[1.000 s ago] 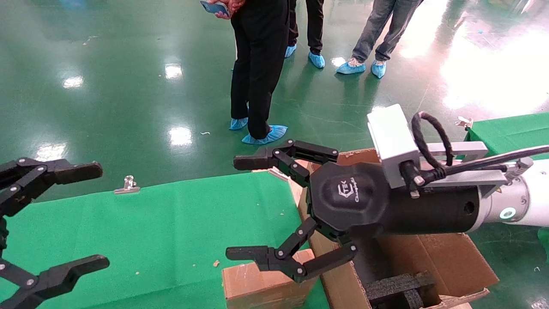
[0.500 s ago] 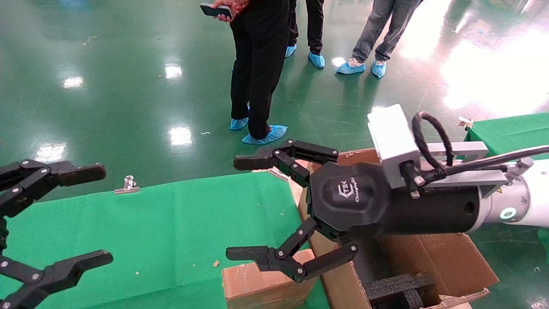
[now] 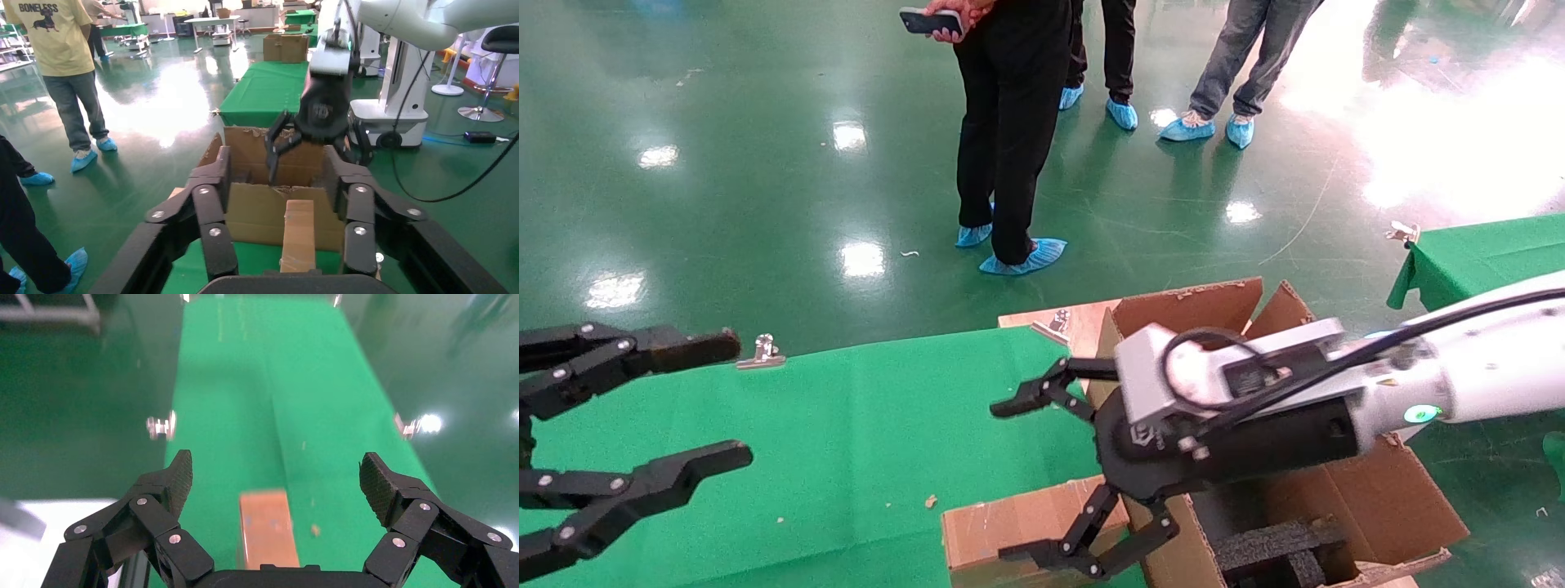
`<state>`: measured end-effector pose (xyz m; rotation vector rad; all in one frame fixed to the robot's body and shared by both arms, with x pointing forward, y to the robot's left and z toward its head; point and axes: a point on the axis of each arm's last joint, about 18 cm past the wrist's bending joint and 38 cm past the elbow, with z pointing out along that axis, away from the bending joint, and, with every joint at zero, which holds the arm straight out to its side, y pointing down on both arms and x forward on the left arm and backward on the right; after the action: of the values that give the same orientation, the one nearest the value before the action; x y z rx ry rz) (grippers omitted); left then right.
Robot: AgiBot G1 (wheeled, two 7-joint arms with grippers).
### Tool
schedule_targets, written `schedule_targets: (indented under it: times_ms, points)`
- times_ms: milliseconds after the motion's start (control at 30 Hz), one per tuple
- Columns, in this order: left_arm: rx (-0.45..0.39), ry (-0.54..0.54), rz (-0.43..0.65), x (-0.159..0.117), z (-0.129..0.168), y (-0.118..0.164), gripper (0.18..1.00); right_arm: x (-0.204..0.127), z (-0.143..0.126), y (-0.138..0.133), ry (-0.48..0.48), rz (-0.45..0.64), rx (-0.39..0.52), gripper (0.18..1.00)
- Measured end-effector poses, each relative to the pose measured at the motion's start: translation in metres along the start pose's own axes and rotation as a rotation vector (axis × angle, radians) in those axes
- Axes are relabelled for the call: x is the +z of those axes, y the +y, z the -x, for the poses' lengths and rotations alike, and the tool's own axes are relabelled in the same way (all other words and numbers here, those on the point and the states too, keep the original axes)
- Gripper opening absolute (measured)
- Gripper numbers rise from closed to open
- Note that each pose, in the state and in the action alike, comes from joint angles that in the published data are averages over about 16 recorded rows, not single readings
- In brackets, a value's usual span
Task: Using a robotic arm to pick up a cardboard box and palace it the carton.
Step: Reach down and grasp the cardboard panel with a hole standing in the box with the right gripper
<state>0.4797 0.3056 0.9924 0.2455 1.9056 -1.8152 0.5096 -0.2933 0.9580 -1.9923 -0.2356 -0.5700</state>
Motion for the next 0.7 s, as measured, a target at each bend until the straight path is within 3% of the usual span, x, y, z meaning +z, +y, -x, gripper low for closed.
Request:
schedule_targets:
  times_ms: [467,700]
  points:
    - [0.000,0.000,0.000,0.000,0.000,0.000,0.393,0.049,-0.028,0.021,-0.140,0.323,-0.074,1.001]
    - [0.000,0.000,0.000,0.000,0.000,0.000,0.279,0.068,-0.043,0.025,-0.204,0.469,-0.126,1.001]
